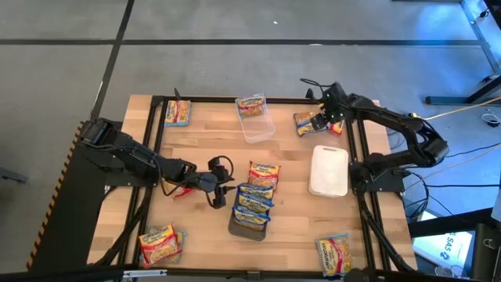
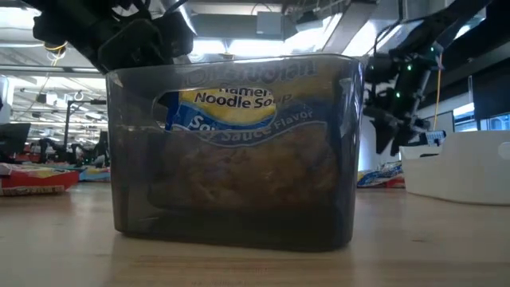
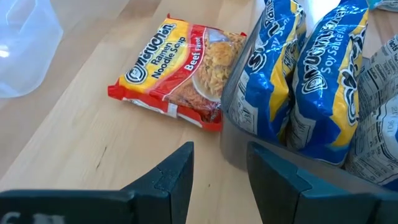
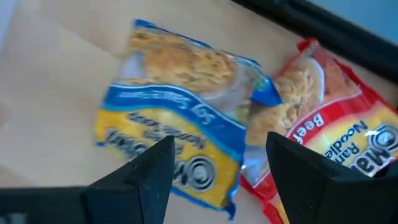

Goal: Sort Maruchan noodles
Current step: Put the blue noodle pack into the black bin

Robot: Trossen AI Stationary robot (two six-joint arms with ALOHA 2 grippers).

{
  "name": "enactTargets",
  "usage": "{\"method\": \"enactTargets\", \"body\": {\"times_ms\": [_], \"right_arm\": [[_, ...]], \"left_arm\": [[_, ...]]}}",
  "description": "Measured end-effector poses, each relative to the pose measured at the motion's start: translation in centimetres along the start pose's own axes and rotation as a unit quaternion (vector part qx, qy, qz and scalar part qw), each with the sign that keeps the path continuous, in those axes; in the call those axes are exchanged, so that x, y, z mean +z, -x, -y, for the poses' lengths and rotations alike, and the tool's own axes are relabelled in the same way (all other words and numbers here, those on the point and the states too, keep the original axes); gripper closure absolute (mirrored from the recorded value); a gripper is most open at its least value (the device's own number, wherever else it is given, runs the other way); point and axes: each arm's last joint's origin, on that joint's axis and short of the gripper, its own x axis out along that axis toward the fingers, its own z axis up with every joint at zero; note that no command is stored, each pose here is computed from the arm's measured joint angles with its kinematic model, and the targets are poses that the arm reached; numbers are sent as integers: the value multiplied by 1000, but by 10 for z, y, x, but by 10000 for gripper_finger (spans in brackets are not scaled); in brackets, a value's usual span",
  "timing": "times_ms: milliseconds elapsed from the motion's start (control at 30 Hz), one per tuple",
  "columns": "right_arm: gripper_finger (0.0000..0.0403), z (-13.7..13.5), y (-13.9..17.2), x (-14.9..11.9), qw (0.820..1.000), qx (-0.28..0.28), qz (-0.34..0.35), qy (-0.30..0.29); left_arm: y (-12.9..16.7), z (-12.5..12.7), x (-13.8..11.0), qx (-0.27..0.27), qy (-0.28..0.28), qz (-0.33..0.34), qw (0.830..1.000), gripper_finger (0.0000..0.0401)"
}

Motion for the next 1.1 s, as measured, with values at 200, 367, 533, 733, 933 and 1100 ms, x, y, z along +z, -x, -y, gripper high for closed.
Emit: {"method": "enactTargets", "body": {"times_ms": [200,367,533,733,933,1100], "right_arm": [[175,8,-23,-8,999,6,-26,-43],[176,6,-37,-9,998,36,-22,-50],[201,6,-42,-8,998,44,-10,-52],[286,5,-42,-6,997,59,-1,-49],[376,5,-44,-7,998,63,-4,-25],[395,4,-44,-6,998,64,2,-4]], "left_arm": [[0,1,0,-10,1,-1,1000,260],[0,1,1,-14,3,3,1000,260],[0,2,2,-15,15,5,1000,260],[0,2,2,-15,14,4,1000,260],[0,1,1,-14,12,4,1000,260],[0,1,1,-13,12,4,1000,260]]}}
